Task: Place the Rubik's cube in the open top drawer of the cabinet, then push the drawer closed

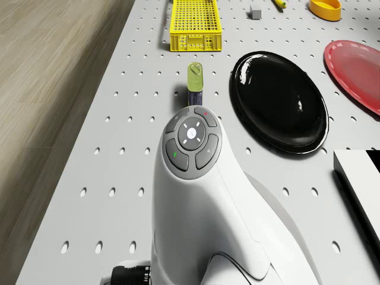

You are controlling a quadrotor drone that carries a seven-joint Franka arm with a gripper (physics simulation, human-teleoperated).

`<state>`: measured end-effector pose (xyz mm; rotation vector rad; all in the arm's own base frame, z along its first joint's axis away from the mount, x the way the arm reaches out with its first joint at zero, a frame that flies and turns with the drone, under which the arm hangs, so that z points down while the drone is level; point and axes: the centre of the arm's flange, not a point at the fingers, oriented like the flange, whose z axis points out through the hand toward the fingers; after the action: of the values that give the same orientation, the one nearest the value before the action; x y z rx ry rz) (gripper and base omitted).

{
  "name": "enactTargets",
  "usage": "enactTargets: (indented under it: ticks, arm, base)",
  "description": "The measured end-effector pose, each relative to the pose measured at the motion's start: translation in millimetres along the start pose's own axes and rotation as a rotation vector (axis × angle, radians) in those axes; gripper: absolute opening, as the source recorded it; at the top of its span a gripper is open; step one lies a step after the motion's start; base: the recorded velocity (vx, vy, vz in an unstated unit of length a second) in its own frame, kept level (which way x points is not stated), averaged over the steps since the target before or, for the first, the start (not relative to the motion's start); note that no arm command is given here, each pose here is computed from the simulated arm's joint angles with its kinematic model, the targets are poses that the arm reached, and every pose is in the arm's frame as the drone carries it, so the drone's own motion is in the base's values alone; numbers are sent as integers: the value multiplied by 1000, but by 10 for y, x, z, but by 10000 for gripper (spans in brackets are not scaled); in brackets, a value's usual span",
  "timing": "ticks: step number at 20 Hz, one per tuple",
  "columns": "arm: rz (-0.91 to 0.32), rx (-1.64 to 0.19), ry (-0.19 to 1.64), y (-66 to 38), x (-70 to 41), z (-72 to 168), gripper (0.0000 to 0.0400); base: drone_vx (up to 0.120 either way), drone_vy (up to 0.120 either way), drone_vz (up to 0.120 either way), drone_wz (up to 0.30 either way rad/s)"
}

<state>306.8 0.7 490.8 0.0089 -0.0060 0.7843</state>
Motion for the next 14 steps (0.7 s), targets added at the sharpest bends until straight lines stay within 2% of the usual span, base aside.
enactTargets:
  ticks: [4,10,12,14]
  arm:
    - [0,-3,3,-3,-3,0,400]
    - [0,-5,6,-5,-5,0,400]
    - [0,-5,6,-5,-5,-1,400]
    - [0,-6,6,-6,-6,-1,400]
  base:
    - [120,-110,-120,0]
    - [120,-7,-120,0]
    - [120,0,-20,0]
    - [120,-100,0,0]
